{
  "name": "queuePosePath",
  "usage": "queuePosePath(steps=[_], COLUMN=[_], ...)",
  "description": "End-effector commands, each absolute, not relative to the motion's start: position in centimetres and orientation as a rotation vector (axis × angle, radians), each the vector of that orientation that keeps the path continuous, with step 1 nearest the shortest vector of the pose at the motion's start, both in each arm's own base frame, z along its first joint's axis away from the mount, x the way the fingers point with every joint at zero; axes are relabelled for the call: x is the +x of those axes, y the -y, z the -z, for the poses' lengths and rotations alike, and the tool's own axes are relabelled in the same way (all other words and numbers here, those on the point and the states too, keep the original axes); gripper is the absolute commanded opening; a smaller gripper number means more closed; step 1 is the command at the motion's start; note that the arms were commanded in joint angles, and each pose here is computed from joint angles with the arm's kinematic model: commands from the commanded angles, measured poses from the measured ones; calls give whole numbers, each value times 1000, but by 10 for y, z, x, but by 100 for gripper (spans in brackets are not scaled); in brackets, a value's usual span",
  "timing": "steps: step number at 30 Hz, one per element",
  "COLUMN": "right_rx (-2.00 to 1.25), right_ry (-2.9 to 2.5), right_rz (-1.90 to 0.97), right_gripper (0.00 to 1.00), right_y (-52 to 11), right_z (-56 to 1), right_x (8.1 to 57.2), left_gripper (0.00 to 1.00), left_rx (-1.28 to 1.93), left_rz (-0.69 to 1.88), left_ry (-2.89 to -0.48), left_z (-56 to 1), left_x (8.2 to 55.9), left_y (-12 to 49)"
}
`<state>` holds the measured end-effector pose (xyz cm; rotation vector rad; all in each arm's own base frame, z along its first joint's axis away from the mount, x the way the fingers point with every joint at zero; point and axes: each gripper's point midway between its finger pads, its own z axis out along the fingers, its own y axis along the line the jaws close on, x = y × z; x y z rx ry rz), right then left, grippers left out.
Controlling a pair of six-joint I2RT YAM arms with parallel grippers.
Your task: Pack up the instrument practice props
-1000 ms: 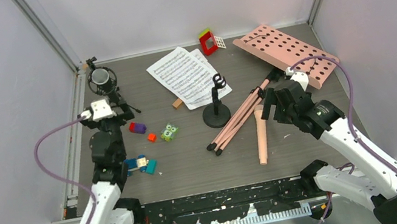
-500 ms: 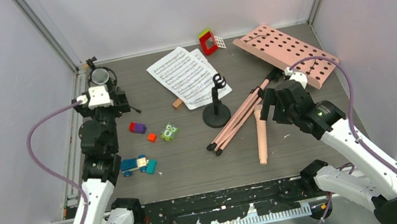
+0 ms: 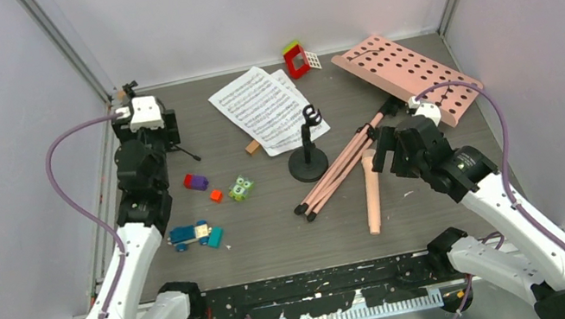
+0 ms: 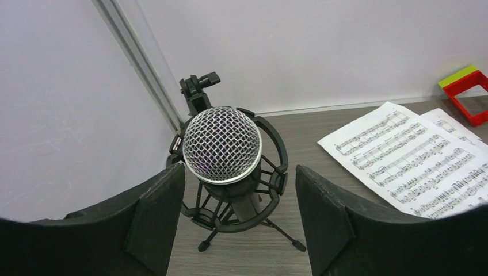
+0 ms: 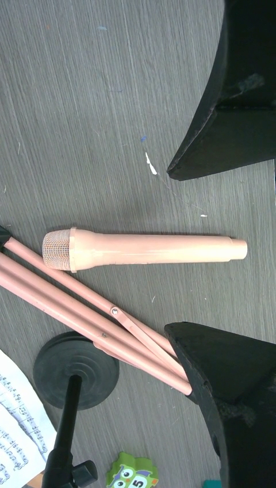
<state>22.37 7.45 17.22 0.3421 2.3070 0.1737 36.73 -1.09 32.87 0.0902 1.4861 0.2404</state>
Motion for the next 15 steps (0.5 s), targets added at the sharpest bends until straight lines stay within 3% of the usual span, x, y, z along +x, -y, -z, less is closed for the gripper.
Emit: queuePosePath(steps=[1,13,15], right_rx=[330,329,328], right_ry=[-2274,-2267,-2267], right_rz=[-194,-195,-194], right_gripper=[97,97,97], right_y=[-76,-74,-74], right_z=[-185,-186,-186], right_x=[226,224,223], left_gripper=[69,46,37], left_rx=[29,19,23], left_rz=[-266,-246,-240], left_ry=[-1422,-1387,-1368], left_z=[-355,-365,-370], left_x=[372,379,379], left_y=[-2,-5,-4])
